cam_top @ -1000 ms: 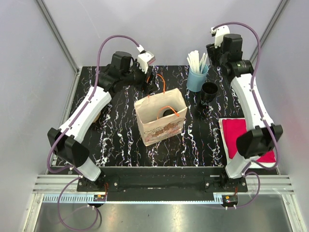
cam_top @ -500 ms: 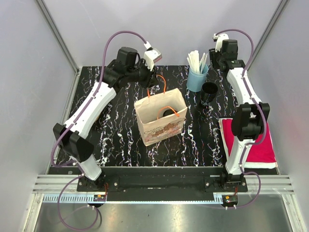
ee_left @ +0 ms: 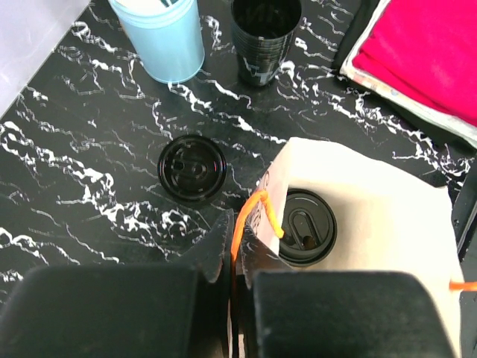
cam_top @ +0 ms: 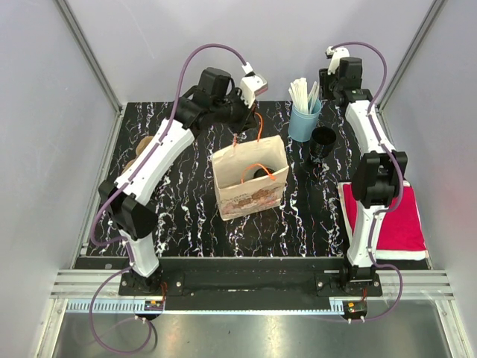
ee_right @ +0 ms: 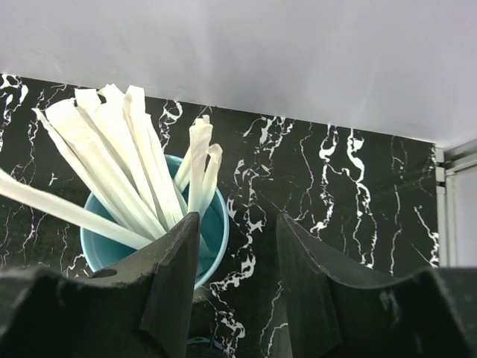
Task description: Pack the takeout coffee
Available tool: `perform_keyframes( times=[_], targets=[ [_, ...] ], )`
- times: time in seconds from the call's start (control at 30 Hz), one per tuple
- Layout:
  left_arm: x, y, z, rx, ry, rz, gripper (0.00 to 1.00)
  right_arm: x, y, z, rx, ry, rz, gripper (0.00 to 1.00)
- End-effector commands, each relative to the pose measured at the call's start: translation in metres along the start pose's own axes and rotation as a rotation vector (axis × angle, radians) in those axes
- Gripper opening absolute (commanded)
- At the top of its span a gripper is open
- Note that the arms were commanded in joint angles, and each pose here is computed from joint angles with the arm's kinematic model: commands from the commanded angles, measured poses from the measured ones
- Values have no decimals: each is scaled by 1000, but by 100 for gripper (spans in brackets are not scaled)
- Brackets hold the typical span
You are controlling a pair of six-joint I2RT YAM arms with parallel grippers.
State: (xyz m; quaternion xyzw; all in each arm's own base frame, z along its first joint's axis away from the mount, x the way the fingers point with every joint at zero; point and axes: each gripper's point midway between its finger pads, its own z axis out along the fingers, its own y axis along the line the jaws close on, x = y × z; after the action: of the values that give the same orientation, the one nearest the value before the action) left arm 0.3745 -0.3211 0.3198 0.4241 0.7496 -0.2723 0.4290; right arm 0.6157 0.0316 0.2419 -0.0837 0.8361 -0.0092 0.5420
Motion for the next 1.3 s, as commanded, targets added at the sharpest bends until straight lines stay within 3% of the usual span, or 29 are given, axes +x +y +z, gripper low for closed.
perform_keyframes(
  times=[0.0,0.17,0.23,0.53,0.57,0.8,1.27],
  targets=[
    [-25,1,-5,-20,-54,42,0,-28,6,5,-33,-84,23,50],
    [-28,-1,0,-11,-52,45,1,-22,9,14,-45,-76,29,51],
    [-28,-1,0,-11,-50,45,26,-19,11,18,-50,-71,32,51],
    [-27,-4,-5,-14,-47,51,58,-25,16,28,-76,-89,48,46],
    [-26,-4,-5,-13,-46,51,67,-24,17,30,-77,-88,48,45],
    [-19,-14,-20,-1,-40,59,97,-25,18,34,-87,-91,43,41],
    [-38,-43,-82,9,-139,108,99,-17,16,39,-78,-78,23,40]
  ],
)
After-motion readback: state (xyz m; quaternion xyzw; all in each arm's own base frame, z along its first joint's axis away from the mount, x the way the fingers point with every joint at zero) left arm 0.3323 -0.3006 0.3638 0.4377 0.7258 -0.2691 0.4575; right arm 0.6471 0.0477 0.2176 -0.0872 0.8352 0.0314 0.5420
